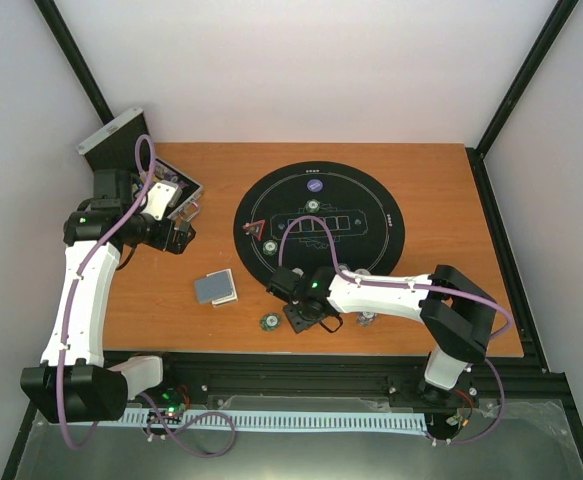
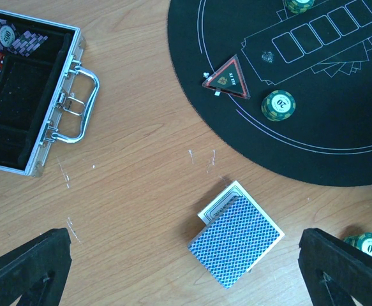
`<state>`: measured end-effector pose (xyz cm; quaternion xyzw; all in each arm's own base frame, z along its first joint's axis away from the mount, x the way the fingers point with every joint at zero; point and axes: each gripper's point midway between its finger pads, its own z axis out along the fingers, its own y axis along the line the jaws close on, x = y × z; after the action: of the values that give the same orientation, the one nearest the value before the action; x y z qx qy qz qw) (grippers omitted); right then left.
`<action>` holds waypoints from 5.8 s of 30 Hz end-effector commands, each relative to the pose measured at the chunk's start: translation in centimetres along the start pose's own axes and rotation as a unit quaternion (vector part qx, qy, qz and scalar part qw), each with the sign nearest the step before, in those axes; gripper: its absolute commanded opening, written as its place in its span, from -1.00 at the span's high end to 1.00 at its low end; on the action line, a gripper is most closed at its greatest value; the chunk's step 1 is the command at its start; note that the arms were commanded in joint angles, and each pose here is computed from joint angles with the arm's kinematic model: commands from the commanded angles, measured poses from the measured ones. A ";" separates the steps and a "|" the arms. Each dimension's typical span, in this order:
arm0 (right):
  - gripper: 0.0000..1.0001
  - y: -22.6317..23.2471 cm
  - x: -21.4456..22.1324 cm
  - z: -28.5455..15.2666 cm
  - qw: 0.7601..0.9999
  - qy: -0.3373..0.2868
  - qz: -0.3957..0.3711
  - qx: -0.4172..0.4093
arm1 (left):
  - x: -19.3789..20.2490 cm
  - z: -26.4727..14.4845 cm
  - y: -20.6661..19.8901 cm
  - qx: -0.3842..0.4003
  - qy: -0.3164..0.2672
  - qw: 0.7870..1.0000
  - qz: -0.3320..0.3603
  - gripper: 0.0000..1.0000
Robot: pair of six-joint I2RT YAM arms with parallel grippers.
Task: Distribute texas hold em gaming equipment
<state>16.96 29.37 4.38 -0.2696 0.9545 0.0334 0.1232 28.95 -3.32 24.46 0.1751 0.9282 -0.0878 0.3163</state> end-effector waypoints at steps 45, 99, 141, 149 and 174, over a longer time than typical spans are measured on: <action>0.18 -3.9 -19.4 -3.2 0.995 -0.098 0.014 0.024 | -0.4 -0.7 -0.4 0.010 -0.008 1.000 0.003 -1.00; -0.40 -3.1 -12.5 -4.6 0.994 -0.095 0.047 -0.007 | -1.2 -1.2 -0.8 0.020 -0.018 1.000 0.005 -1.00; -0.05 0.2 0.1 0.8 0.999 -0.015 0.037 -0.005 | -1.3 -1.4 -0.8 0.019 -0.023 1.000 0.000 -1.00; 0.05 0.0 -0.2 0.3 0.999 -0.021 0.036 0.001 | -1.3 -1.4 -0.8 0.018 -0.024 1.000 0.001 -1.00; 0.11 0.4 -0.2 0.3 1.000 -0.015 0.020 -0.002 | -1.4 -1.4 -0.7 0.017 -0.024 1.000 0.002 -1.00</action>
<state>17.12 29.39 3.76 -0.2419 0.9604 0.0418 0.1315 28.76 -4.08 24.81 0.1808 0.9242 -0.1096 0.3182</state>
